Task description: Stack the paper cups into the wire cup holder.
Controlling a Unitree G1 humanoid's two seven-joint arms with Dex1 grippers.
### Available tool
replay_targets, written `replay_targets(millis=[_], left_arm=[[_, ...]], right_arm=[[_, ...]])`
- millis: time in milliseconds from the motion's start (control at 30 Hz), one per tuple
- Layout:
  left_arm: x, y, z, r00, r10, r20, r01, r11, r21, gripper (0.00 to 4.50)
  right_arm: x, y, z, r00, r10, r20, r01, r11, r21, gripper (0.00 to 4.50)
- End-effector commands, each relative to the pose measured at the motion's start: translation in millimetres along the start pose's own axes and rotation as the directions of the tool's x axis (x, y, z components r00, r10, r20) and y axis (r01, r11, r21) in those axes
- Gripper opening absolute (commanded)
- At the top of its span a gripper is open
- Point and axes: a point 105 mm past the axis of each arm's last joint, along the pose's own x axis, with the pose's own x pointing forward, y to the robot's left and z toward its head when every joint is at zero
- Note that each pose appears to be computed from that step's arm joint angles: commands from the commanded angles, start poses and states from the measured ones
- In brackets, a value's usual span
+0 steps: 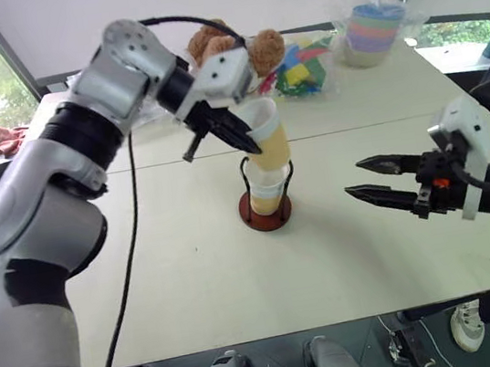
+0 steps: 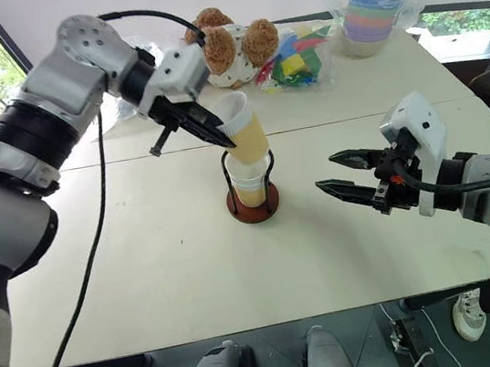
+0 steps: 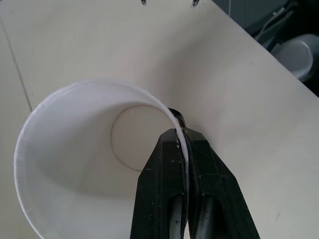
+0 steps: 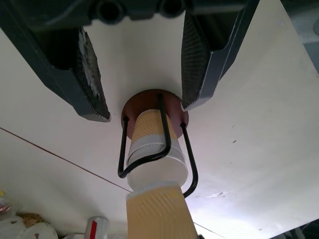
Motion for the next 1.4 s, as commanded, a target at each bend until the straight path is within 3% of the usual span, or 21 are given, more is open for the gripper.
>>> replay_targets(millis=[33,333,400,600,767,867,967,1067,1167,1267,1300,1400], left_arm=[[-6.2,5.6,7.7,0.999,0.009,-0.052,-0.005,0.997,0.072,0.07],[2.6,4.9,4.0,0.993,-0.034,-0.114,0.045,0.994,0.096,0.07],[4.3,4.7,2.8,0.991,-0.044,-0.129,0.057,0.994,0.097,0.9],[1.9,10.7,4.5,0.992,-0.012,-0.123,0.025,0.995,0.099,4.04],[-30.9,30.0,25.4,0.979,0.184,0.084,-0.186,0.982,0.013,4.04],[-66.0,34.4,31.2,0.901,0.346,0.261,-0.331,0.938,-0.102,4.04],[-81.9,30.2,32.2,0.86,0.383,0.338,-0.344,0.923,-0.173,4.04],[-103.6,22.2,19.1,0.777,0.49,0.395,-0.375,0.864,-0.336,4.04],[-103.3,6.4,-19.4,0.683,0.644,0.346,-0.45,0.743,-0.495,4.04],[-75.9,-29.9,-73.7,0.599,0.783,0.17,-0.572,0.567,-0.592,4.04],[-70.3,-38.3,-87.7,0.528,0.842,0.112,-0.62,0.472,-0.627,4.04],[-45.5,-68.7,-110.2,0.413,0.911,-0.011,-0.693,0.306,-0.653,4.04]], right_arm=[[-6.5,0.8,8.4,0.999,-0.037,0.033,0.038,0.999,-0.025,2.45],[-4.6,-0.9,7.8,0.997,-0.065,0.053,0.065,0.998,-0.005,2.45],[-3.8,-2.2,6.8,0.996,-0.069,0.054,0.069,0.998,-0.001,2.45],[-2.8,-2.6,5.0,0.996,-0.073,0.054,0.073,0.997,0.01,2.45],[-0.7,-7.5,-0.7,0.994,-0.093,0.061,0.091,0.995,0.042,2.45],[3.2,-15.8,-5.8,0.992,-0.104,0.068,0.099,0.992,0.073,2.45],[5.8,-19.6,-9.2,0.993,-0.097,0.064,0.092,0.992,0.081,2.45],[7.3,-27.9,-16.0,0.992,-0.115,0.052,0.11,0.99,0.09,2.45],[5.3,-37.5,-25.4,0.981,-0.175,0.087,0.162,0.977,0.138,2.45],[6.5,-51.5,-32.6,0.952,-0.271,0.141,0.243,0.952,0.188,2.45],[7.6,-55.4,-34.7,0.943,-0.297,0.152,0.265,0.944,0.198,2.45],[12.6,-63.1,-41.9,0.921,-0.352,0.17,0.314,0.925,0.214,2.45]])
